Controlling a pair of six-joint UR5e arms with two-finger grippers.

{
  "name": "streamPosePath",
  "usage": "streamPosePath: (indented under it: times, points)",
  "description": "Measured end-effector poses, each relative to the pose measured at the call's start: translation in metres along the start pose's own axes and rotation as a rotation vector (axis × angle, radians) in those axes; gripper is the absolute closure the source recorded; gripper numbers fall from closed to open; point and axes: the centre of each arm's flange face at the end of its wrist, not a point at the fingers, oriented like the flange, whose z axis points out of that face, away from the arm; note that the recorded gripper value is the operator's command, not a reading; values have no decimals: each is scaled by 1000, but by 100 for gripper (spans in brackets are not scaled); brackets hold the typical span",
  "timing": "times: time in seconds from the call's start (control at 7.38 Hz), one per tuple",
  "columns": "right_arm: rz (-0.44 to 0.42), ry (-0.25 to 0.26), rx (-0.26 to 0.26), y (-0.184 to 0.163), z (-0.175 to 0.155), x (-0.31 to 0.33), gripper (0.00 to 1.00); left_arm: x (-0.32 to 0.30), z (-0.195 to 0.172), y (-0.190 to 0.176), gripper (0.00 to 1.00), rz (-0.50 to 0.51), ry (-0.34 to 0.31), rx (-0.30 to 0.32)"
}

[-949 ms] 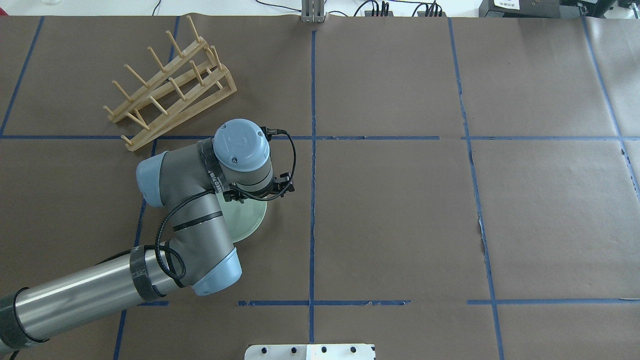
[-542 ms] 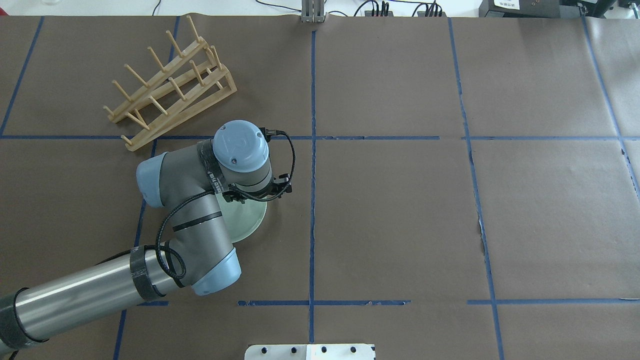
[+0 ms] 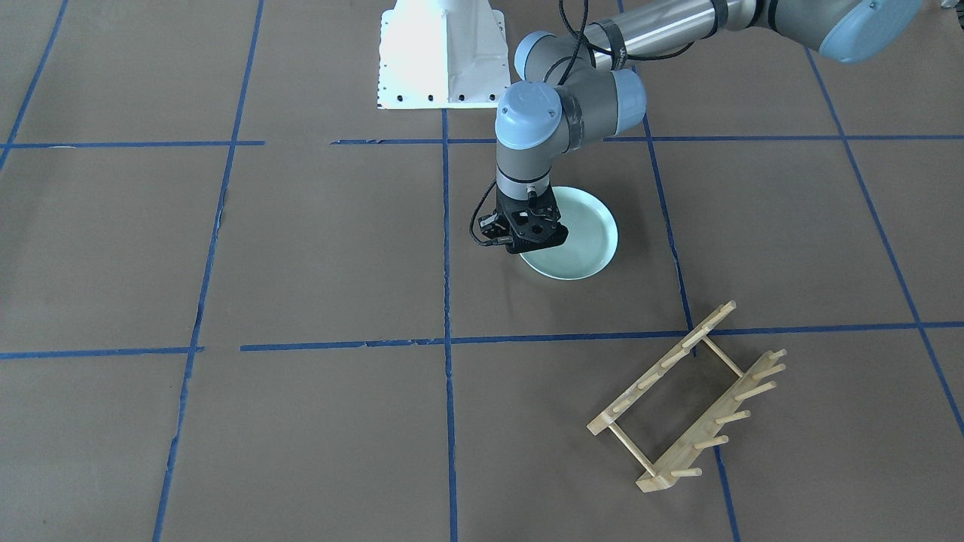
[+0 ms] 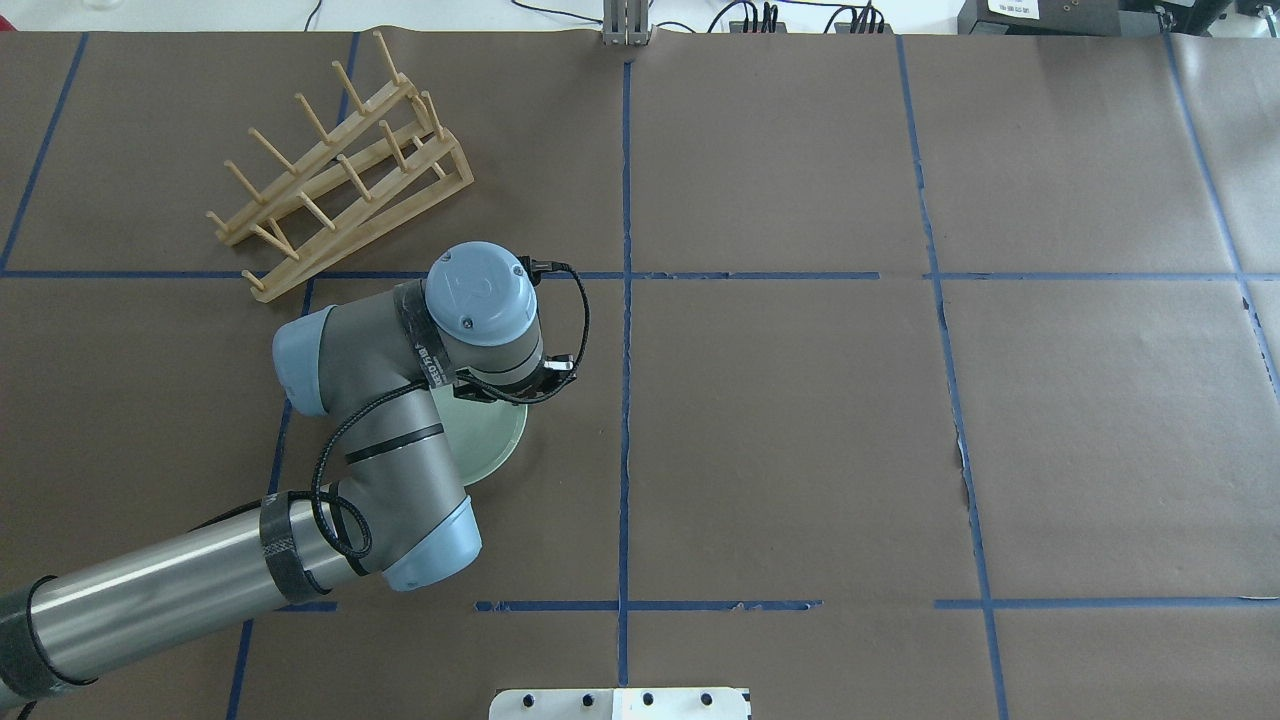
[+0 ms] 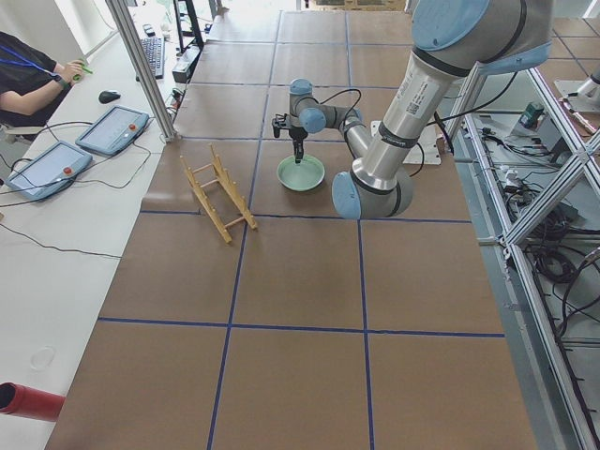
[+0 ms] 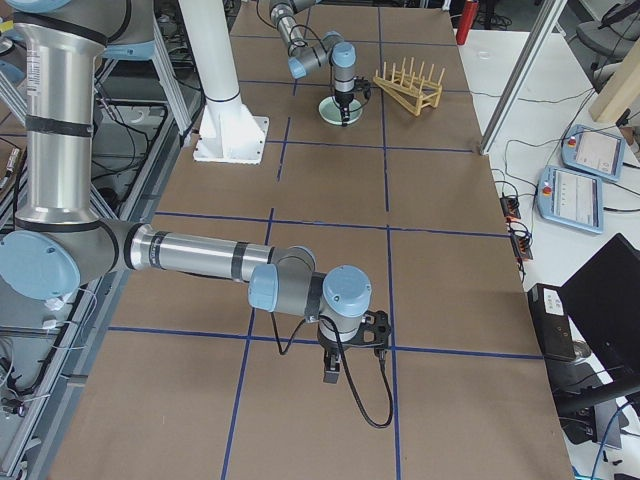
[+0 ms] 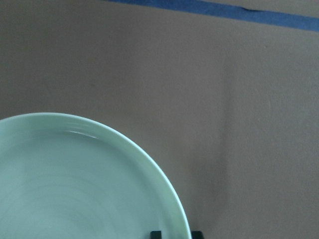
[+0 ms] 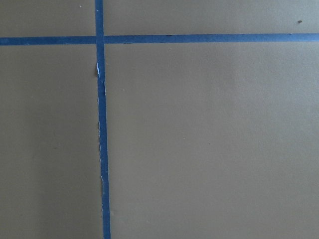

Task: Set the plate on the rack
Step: 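Close the left gripper on the plate rim, then lift the plate with the left gripper and tilt it upright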

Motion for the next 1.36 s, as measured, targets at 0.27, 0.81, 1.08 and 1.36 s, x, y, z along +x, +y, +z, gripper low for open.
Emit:
streamPosePath:
  times: [0.27,0.81,1.08,1.36]
  points:
    - [0,0,0,0,0,0,0,2,-7,1,100,3,9,2]
    - [0,0,0,0,0,0,0,-15,-126,-23,100,-22,42,70]
    - [0,0,0,0,0,0,0,-50,-227,-59,100,-64,105,145]
    - [0,0,0,0,0,0,0,-90,-306,-102,100,-109,240,192]
